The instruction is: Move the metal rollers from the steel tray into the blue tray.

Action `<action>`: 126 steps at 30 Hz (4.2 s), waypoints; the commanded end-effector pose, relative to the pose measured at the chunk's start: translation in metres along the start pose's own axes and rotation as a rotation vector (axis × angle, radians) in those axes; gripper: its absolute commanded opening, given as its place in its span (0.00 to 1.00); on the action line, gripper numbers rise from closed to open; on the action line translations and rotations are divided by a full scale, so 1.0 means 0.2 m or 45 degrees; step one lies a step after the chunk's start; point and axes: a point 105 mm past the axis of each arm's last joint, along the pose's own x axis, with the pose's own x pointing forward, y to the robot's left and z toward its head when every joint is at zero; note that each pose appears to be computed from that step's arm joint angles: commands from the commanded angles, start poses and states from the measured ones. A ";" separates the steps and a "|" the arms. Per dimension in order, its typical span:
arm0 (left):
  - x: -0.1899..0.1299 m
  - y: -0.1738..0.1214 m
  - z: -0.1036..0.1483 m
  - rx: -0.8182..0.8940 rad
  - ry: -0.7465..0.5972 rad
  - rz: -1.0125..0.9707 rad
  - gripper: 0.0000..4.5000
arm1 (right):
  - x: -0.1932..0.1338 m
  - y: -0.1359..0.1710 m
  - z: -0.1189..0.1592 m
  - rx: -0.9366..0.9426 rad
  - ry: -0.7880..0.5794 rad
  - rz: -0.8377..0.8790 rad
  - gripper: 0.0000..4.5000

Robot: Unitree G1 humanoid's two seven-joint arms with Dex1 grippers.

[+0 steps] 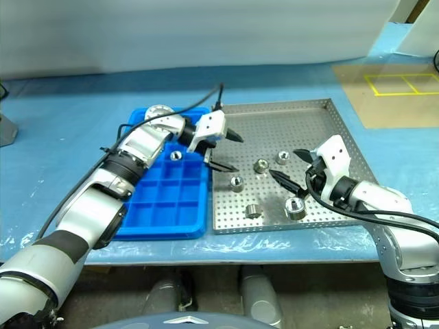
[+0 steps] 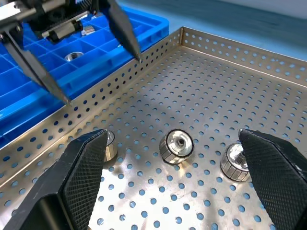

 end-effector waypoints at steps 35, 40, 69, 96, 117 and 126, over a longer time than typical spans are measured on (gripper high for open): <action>0.11 -0.12 -0.26 0.115 0.488 -0.289 0.55 | -0.03 0.00 -0.01 -0.009 -0.034 -0.140 1.00; 0.10 -0.17 -0.27 0.108 0.446 -0.355 0.36 | -0.01 0.01 0.00 -0.005 -0.042 -0.115 1.00; -0.48 -0.06 0.01 0.027 -0.085 0.247 0.36 | 0.13 0.16 0.15 -0.050 -0.103 0.270 1.00; -0.84 -0.50 -0.34 -0.659 0.146 0.952 0.36 | 0.65 0.54 0.36 -0.179 -0.246 0.958 1.00; -0.85 -0.59 -0.25 -0.793 0.265 0.953 0.36 | 0.61 0.48 0.25 -0.134 -0.149 0.910 1.00; -0.88 -0.67 -0.33 -0.872 0.324 1.000 0.36 | 0.63 0.50 0.25 -0.132 -0.156 0.918 1.00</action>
